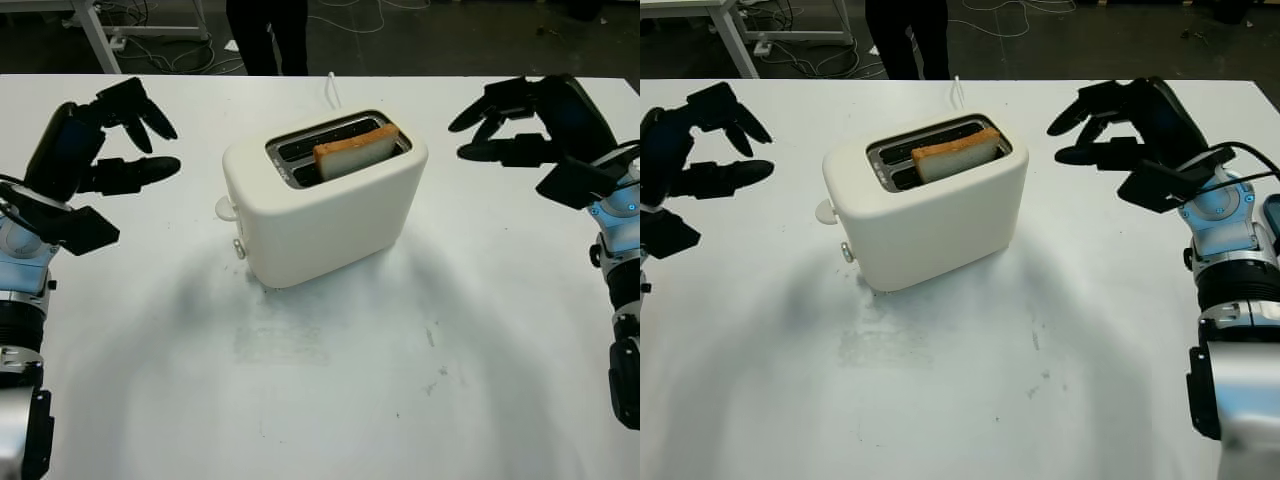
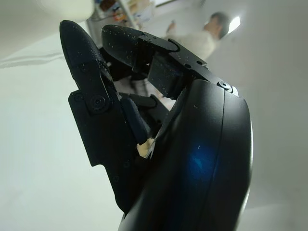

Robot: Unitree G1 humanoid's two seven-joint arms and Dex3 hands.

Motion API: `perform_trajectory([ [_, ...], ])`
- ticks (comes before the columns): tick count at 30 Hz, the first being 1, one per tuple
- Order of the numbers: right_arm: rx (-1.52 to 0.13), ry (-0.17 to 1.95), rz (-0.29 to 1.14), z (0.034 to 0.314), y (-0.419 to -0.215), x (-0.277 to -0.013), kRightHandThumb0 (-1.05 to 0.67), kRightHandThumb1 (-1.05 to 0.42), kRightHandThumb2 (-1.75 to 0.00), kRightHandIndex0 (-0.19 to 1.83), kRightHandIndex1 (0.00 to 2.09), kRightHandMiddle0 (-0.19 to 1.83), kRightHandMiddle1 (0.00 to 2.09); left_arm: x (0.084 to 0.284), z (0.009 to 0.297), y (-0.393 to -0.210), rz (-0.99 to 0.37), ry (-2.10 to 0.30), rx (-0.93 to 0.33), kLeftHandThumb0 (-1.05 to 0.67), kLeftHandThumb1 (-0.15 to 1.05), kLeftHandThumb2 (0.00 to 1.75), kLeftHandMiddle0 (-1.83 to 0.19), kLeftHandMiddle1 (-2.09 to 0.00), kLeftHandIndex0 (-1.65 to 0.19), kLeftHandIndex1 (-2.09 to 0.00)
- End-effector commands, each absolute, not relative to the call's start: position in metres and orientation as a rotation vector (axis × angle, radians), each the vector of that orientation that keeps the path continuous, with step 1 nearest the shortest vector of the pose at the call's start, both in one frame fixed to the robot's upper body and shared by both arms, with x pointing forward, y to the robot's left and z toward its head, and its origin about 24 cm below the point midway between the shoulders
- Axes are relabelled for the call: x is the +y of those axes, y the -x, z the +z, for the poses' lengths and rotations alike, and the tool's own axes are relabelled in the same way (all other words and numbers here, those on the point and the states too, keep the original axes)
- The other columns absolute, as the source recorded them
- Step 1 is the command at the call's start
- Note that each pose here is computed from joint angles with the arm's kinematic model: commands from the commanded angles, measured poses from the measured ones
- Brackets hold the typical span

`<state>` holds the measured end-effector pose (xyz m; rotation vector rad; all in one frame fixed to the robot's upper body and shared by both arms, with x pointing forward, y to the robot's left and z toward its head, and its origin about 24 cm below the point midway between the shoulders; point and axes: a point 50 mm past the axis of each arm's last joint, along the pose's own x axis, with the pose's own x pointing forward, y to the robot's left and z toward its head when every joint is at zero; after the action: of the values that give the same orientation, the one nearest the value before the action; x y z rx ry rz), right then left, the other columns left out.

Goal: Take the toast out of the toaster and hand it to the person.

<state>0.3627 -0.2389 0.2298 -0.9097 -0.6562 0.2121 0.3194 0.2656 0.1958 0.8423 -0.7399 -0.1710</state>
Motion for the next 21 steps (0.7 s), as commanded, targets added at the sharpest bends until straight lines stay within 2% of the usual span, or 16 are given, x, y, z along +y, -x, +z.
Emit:
perform_trajectory([
  [1, -0.733, 0.935, 0.186, 0.256, -0.363, -0.232, -0.69, -0.75, -0.01, 0.84, 1.04, 0.85, 0.65, 0.266, 0.197, -0.319, -0.160, -0.838, -0.752, -0.76, 0.92, 0.22, -0.57, -1.63, -0.44, -1.47],
  [8, -0.834, 1.054, 0.186, 0.308, -0.365, -0.206, -0.84, -0.79, 0.00, 0.76, 1.19, 0.72, 0.90, 0.266, 0.197, -0.319, -0.162, -0.845, -0.753, -0.76, 0.92, 0.22, -0.59, -1.64, -0.44, -1.47],
  [14, -0.888, 1.118, 0.255, 0.332, -0.369, -0.180, -0.93, -0.76, 0.00, 0.80, 1.22, 0.65, 1.06, 0.266, 0.196, -0.319, -0.161, -0.840, -0.752, -0.78, 0.92, 0.23, -0.57, -1.63, -0.44, -1.47],
  [21, -0.812, 1.248, 0.420, 0.328, -0.377, -0.151, -0.94, -0.73, 0.00, 0.87, 0.93, 0.77, 0.75, 0.265, 0.196, -0.320, -0.162, -0.837, -0.748, -0.77, 0.92, 0.21, -0.57, -1.64, -0.44, -1.48],
])
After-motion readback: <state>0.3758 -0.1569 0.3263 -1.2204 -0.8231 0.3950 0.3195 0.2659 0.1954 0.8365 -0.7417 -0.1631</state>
